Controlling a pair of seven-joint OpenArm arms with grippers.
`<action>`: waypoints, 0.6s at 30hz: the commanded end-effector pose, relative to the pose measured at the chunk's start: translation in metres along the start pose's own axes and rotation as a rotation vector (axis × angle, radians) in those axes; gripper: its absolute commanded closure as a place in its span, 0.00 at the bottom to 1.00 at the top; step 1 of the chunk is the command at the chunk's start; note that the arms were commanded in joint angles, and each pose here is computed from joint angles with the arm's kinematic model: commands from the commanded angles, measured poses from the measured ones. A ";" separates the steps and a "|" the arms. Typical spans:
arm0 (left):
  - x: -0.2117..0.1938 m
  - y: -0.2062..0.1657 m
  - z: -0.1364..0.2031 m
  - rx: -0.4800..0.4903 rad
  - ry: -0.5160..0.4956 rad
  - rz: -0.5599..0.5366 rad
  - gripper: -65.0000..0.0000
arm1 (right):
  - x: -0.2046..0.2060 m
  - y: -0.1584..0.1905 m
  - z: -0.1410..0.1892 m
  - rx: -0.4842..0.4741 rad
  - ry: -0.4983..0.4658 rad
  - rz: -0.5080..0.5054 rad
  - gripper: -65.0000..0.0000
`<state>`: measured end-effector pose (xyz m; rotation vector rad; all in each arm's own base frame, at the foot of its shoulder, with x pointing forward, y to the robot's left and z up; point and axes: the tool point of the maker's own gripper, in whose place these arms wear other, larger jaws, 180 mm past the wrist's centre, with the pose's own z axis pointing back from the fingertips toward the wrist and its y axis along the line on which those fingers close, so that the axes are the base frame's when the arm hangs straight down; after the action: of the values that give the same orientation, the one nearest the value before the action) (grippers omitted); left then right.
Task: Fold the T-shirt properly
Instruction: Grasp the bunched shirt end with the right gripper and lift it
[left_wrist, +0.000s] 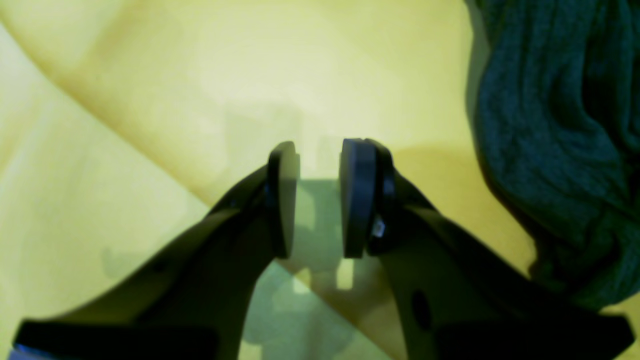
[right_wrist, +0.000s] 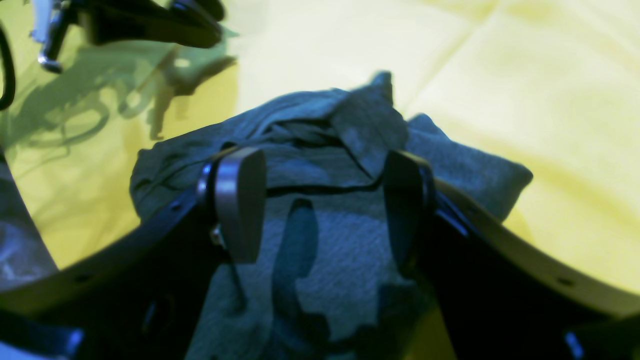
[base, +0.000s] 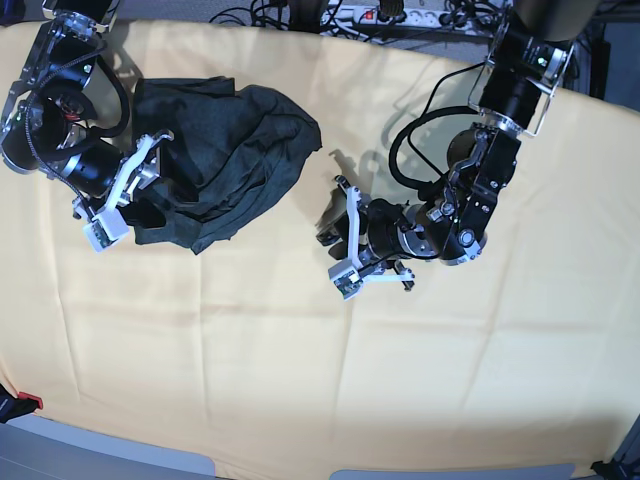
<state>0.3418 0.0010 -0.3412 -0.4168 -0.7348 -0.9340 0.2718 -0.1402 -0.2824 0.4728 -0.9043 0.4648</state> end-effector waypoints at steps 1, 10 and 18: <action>0.020 0.004 0.005 0.002 -0.061 -0.010 0.73 | 0.015 0.000 0.002 0.009 -0.056 0.018 0.40; 0.021 0.002 0.005 -0.007 -0.067 -0.004 0.73 | -0.006 -0.003 -0.027 -0.033 0.027 0.073 0.40; 0.021 0.002 0.005 -0.007 -0.067 -0.003 0.73 | -0.003 -0.007 -0.029 -0.062 0.018 0.104 0.77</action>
<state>0.3399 -0.0029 -0.3393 -0.4441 -0.7366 -0.9271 0.2852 -0.1294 -0.3157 0.3635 -0.8738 0.5221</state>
